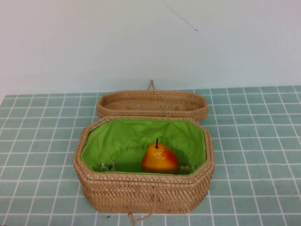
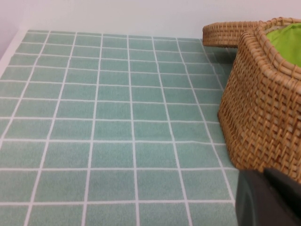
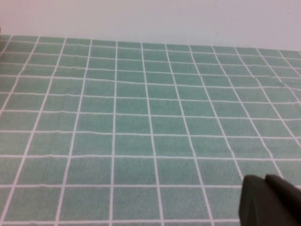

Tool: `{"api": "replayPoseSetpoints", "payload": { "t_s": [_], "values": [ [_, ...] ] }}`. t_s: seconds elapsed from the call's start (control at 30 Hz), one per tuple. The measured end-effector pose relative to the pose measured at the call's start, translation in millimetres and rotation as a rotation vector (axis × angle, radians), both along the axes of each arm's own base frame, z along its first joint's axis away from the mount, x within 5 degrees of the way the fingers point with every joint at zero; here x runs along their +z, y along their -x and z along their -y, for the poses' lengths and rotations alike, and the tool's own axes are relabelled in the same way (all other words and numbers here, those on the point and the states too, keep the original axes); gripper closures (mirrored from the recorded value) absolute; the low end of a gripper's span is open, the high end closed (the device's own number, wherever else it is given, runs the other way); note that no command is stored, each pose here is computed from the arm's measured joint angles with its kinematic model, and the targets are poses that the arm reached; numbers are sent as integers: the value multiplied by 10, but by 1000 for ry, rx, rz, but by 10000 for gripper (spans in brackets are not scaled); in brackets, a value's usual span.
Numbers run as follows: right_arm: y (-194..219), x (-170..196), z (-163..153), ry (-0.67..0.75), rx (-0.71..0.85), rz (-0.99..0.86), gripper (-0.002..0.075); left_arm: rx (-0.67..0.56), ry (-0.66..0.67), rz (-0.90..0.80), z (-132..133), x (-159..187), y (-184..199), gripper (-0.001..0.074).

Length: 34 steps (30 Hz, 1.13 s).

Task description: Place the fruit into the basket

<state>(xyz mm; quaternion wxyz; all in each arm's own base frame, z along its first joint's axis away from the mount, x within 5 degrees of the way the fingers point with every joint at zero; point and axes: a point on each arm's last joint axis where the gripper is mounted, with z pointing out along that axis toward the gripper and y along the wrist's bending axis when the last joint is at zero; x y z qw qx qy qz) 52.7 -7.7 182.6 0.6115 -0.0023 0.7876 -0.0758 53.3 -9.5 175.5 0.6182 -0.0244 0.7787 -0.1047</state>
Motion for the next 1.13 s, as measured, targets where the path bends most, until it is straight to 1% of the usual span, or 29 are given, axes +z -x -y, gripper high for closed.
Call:
{"api": "replayPoseSetpoints", "payload": {
  "t_s": [1.13],
  "values": [
    [-1, -1, -10, -32, 3, 2, 728, 0, 0, 0, 0, 0, 0, 735]
  ]
}}
